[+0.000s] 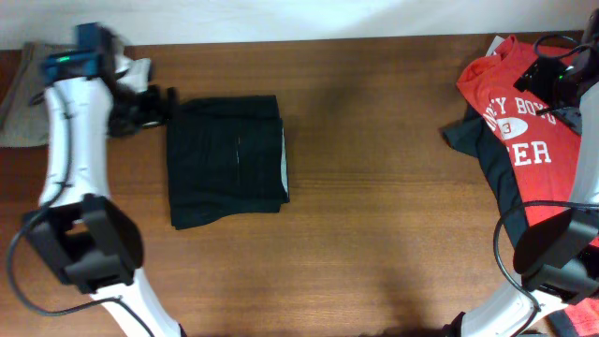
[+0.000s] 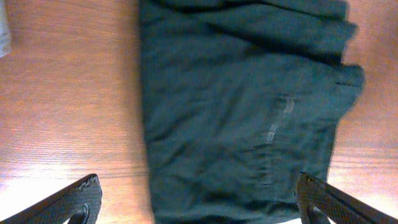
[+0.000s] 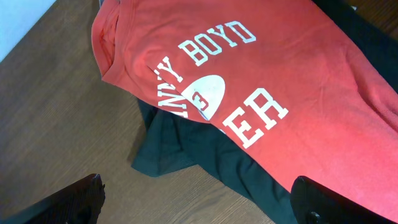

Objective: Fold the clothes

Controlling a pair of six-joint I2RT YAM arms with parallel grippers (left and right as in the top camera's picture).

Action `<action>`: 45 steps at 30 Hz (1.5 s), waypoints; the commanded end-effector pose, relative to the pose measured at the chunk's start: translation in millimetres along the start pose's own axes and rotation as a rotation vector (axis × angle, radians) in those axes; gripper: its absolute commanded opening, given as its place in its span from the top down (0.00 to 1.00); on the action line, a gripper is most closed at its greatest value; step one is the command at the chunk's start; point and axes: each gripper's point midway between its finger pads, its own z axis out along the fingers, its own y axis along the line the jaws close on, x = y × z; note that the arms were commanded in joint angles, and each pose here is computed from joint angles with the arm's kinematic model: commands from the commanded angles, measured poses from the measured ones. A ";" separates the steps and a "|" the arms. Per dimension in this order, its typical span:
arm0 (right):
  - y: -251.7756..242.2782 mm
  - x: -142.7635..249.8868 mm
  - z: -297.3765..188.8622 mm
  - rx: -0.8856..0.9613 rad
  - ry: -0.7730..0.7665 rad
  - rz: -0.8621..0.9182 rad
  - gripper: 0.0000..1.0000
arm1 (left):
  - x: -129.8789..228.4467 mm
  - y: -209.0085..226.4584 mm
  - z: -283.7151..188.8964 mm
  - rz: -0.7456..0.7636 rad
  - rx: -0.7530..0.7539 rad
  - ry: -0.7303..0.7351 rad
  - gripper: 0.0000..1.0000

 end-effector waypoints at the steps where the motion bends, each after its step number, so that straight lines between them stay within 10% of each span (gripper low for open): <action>1: -0.7 -4.2 -5.1 0.004 -0.018 0.006 0.01 | 19.2 53.0 7.6 -0.115 0.129 0.021 0.01; 20: -0.8 -4.2 -5.1 0.004 -0.019 0.006 0.01 | 81.1 32.8 160.5 -0.023 0.429 0.204 0.01; 25: -0.8 -4.2 -5.1 0.004 -0.019 0.006 0.01 | 64.1 28.3 171.9 -0.028 0.406 0.149 0.68; 29: -0.9 -4.3 -5.1 0.004 -0.019 0.007 0.01 | 58.2 39.7 174.8 -0.016 0.337 0.135 0.99; 45: -0.8 -4.2 -5.1 0.004 -0.019 0.007 0.01 | -119.6 105.6 42.2 0.106 -0.181 -0.335 0.99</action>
